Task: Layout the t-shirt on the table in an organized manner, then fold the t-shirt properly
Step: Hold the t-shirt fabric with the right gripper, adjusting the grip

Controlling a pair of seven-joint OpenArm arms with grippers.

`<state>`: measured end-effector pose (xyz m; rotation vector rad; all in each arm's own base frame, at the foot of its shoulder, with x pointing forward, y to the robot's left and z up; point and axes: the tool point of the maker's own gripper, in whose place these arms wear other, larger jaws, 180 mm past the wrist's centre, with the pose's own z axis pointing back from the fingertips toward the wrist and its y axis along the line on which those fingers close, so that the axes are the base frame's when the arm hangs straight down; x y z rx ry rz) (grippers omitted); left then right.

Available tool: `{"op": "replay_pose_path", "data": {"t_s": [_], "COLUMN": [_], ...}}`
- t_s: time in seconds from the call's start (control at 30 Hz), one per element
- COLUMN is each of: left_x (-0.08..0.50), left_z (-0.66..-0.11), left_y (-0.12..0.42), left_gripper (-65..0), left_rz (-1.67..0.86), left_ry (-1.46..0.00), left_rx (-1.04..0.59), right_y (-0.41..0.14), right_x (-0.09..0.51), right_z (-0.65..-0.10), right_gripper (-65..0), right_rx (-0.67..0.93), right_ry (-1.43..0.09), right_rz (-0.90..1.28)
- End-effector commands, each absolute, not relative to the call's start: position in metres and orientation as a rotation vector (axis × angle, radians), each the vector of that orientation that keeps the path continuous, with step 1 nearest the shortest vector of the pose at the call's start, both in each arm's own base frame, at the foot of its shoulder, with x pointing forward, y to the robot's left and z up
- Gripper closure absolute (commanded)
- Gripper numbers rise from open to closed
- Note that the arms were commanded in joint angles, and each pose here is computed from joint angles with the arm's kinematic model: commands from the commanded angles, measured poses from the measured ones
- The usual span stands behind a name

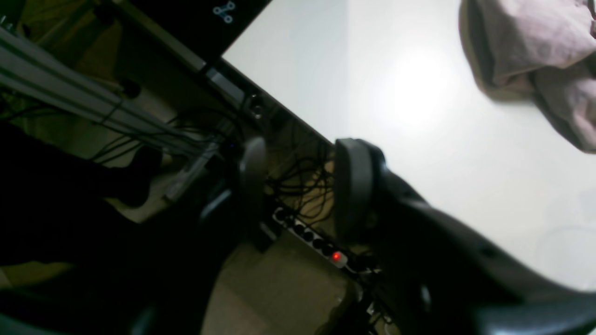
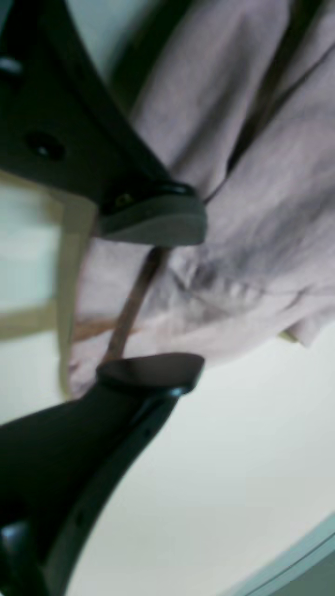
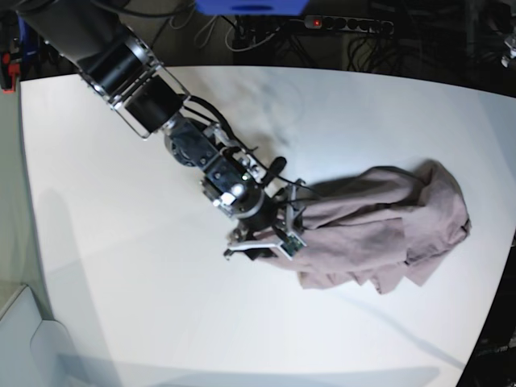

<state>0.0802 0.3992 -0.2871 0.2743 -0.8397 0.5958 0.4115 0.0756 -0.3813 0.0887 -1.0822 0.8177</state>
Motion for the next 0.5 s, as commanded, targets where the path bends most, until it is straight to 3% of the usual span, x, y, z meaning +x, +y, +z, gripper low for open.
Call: {"op": "replay_pose_path", "data": {"t_s": [0.0,0.17,0.33,0.47], "left_x": [0.082,0.082,0.083,0.083], "left_z": [-0.277,-0.277,-0.276,-0.276], "left_y": [0.403,0.403,0.404,0.404], "left_gripper": [-23.6,-23.6,-23.6,-23.6], "left_rz": [0.578,0.578,0.574,0.574], "left_ry": [-0.864,-0.864,-0.867,-0.868], "left_rx": [0.296,0.296,0.298,0.297], "right_y": [0.083,0.084,0.084,0.084], "right_x": [0.424,0.425,0.429,0.429], "right_z": [-0.358,-0.373,-0.381,-0.380], "right_gripper": [-36.5,-31.5,-19.6,-6.5], "right_rx": [0.098,0.088,0.088,0.091], "right_ry": [-1.156,-1.109,-1.108,-1.116], "right_rz": [0.815,0.813,0.813,0.814]}}
